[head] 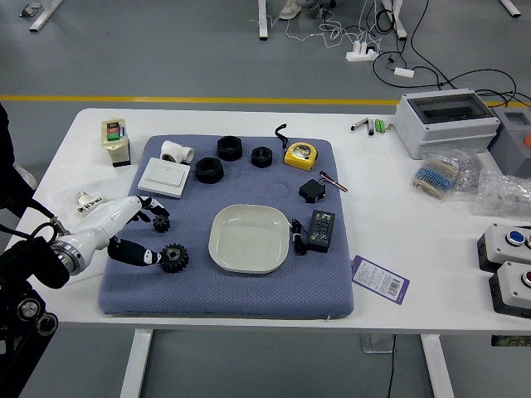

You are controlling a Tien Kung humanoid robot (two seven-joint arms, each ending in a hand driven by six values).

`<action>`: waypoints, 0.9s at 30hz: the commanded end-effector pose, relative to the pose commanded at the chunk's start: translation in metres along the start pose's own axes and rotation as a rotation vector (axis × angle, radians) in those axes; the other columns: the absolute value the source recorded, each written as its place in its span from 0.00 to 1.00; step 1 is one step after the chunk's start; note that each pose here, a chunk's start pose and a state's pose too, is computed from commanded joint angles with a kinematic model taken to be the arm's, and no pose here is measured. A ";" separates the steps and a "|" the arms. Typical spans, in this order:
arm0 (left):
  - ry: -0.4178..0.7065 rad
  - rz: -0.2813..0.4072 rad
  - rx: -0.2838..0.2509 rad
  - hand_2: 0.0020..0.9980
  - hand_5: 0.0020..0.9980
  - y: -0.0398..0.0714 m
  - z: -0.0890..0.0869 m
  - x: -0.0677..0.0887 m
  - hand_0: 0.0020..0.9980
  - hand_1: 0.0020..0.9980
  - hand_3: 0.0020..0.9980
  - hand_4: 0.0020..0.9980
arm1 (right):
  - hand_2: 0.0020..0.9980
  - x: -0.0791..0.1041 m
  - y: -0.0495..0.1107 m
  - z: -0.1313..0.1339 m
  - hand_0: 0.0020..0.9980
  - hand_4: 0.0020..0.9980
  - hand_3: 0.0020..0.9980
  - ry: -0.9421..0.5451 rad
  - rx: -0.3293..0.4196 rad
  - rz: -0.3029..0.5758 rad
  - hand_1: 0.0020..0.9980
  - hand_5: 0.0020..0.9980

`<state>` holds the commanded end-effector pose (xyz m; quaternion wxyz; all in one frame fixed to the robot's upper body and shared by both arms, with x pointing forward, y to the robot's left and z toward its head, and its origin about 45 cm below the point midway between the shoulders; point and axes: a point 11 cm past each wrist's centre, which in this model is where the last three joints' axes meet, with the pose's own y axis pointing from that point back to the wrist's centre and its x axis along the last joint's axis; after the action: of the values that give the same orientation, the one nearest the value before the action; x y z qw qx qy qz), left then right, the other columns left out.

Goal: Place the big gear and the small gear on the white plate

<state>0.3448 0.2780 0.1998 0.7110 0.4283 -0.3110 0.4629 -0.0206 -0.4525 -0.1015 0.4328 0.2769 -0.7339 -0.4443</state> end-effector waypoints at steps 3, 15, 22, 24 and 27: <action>0.005 -0.007 0.006 0.73 0.11 -0.001 -0.001 -0.005 0.55 0.66 0.75 0.96 | 0.75 0.000 0.000 0.001 0.62 0.76 0.56 0.000 -0.002 0.001 0.66 0.72; -0.007 -0.048 0.012 0.73 0.11 -0.004 0.003 -0.024 0.53 0.65 0.72 0.94 | 0.75 0.002 0.000 0.002 0.63 0.76 0.56 0.006 -0.003 0.004 0.66 0.72; -0.040 -0.061 -0.002 0.72 0.10 -0.007 0.007 -0.034 0.53 0.65 0.70 0.93 | 0.75 0.002 0.000 0.001 0.62 0.76 0.56 0.003 -0.001 0.003 0.66 0.72; -0.050 -0.062 -0.004 0.72 0.10 -0.008 0.007 -0.036 0.53 0.65 0.70 0.93 | 0.75 0.002 0.000 0.001 0.62 0.76 0.56 0.002 -0.001 0.003 0.66 0.72; -0.071 -0.067 -0.013 0.61 0.06 -0.010 0.010 -0.040 0.48 0.59 0.60 0.76 | 0.75 0.001 0.000 0.000 0.63 0.76 0.55 0.001 0.000 0.003 0.66 0.71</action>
<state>0.3387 0.2508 0.1672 0.7176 0.4500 -0.3243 0.4212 -0.0214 -0.4535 -0.1010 0.4337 0.2763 -0.7341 -0.4435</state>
